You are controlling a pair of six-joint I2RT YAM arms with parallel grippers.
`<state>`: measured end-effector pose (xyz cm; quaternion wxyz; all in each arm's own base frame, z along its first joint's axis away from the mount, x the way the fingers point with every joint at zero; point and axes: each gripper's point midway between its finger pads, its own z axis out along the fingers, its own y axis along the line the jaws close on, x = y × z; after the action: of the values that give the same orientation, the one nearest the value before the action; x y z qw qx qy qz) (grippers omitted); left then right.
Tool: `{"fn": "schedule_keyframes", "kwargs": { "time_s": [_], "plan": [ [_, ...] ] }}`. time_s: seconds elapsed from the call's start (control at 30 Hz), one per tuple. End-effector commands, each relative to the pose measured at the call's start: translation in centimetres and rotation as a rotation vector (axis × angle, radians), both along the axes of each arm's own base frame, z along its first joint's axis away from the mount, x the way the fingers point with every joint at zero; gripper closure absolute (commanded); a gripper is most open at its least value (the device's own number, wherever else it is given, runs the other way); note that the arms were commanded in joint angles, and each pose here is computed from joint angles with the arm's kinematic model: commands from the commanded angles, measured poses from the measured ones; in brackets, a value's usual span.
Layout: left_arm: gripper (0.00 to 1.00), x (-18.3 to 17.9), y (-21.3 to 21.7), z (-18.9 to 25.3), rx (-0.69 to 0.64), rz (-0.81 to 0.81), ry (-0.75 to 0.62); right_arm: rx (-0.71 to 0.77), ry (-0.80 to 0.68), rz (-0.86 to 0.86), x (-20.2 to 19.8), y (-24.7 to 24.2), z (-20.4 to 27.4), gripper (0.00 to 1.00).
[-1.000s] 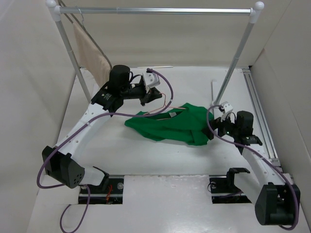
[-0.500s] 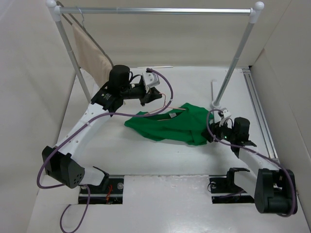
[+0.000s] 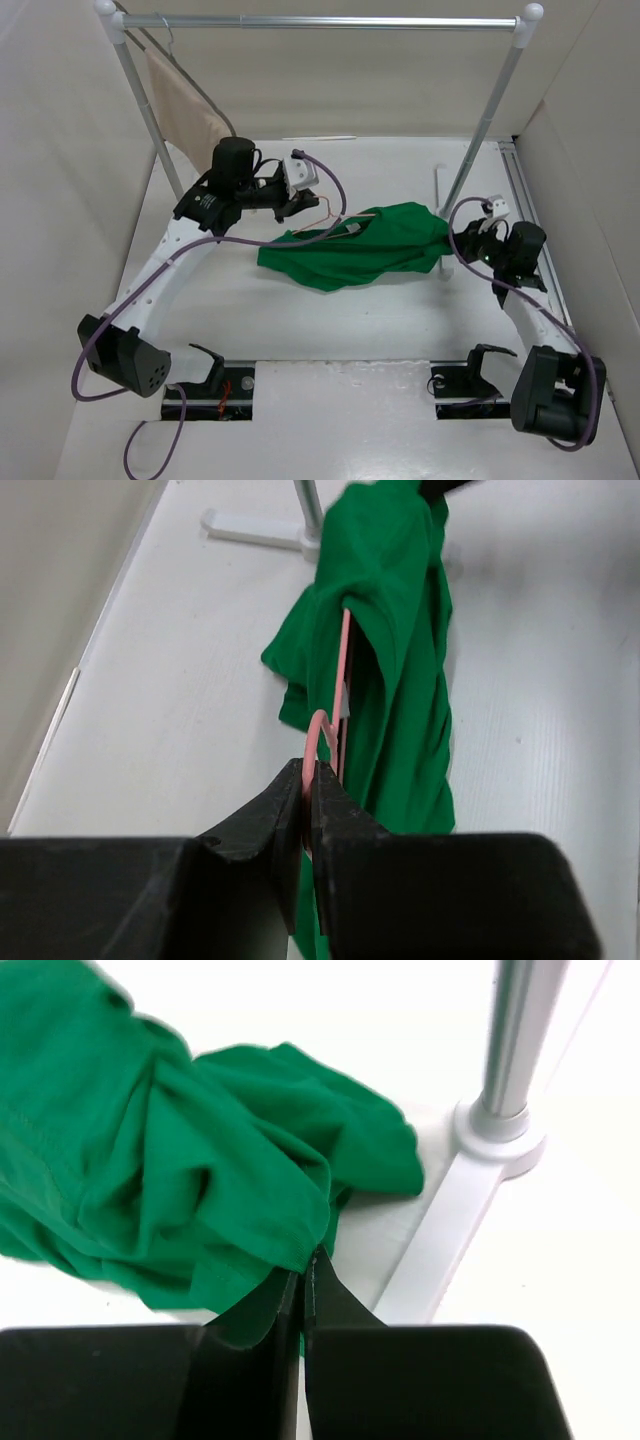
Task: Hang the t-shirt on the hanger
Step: Place tshirt on hanger
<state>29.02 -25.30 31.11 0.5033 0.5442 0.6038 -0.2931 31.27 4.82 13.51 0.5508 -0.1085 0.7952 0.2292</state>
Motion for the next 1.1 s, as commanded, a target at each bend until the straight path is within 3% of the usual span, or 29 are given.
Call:
{"fn": "schedule_keyframes", "kwargs": {
  "time_s": [0.0, 0.2, 0.4, 0.53, 0.57, 0.63, 0.67, 0.8, 0.93, 0.97, 1.07],
  "plan": [
    [1.0, -1.5, 1.3, 0.5, 0.085, -0.068, -0.116, 0.009, 0.025, 0.031, 0.9, -0.9, 1.2, 1.0],
    [1.0, -2.1, 2.4, 0.6, 0.118, -0.055, -0.141, -0.046, 0.179, 0.015, 1.4, -4.0, -1.7, 1.0],
    [1.0, -3.6, 2.8, -0.5, 0.162, -0.132, -0.137, 0.082, 0.182, 0.01, 1.4, -7.1, -1.8, 1.0],
    [1.0, -3.3, 2.8, -0.5, 0.157, -0.111, -0.142, 0.077, 0.262, -0.045, 0.8, -8.4, -3.6, 1.0],
    [1.0, -3.3, 2.5, -0.1, 0.132, -0.111, -0.14, 0.084, 0.275, -0.044, 0.8, -8.3, -4.0, 0.96],
    [1.0, -2.9, 1.9, 1.7, 0.065, -0.085, -0.148, 0.072, 0.286, -0.03, 0.3, -8.2, -4.8, 0.77],
    [1.0, -2.8, 1.7, 2.4, 0.043, -0.084, -0.154, 0.072, 0.309, -0.031, -0.2, -8.1, -5.4, 0.48],
    [1.0, -2.4, 1.3, 2.9, 0.02, -0.081, -0.149, 0.015, 0.257, -0.04, -0.3, -8.3, -3.5, 0.2],
    [1.0, -1.4, 1.3, 2.0, 0.063, -0.066, -0.178, -0.176, 0.011, -0.067, 0.7, -7.7, 5.0, 0.12],
    [1.0, -1.0, 1.1, 1.9, 0.063, -0.066, -0.179, -0.24, -0.13, -0.029, 0.6, -5.7, 9.2, 0.11],
    [1.0, -1.0, 1.0, 2.0, 0.064, -0.064, -0.19, -0.327, -0.375, 0.125, -0.7, -0.2, 14.9, 0.1]
  ]
}}
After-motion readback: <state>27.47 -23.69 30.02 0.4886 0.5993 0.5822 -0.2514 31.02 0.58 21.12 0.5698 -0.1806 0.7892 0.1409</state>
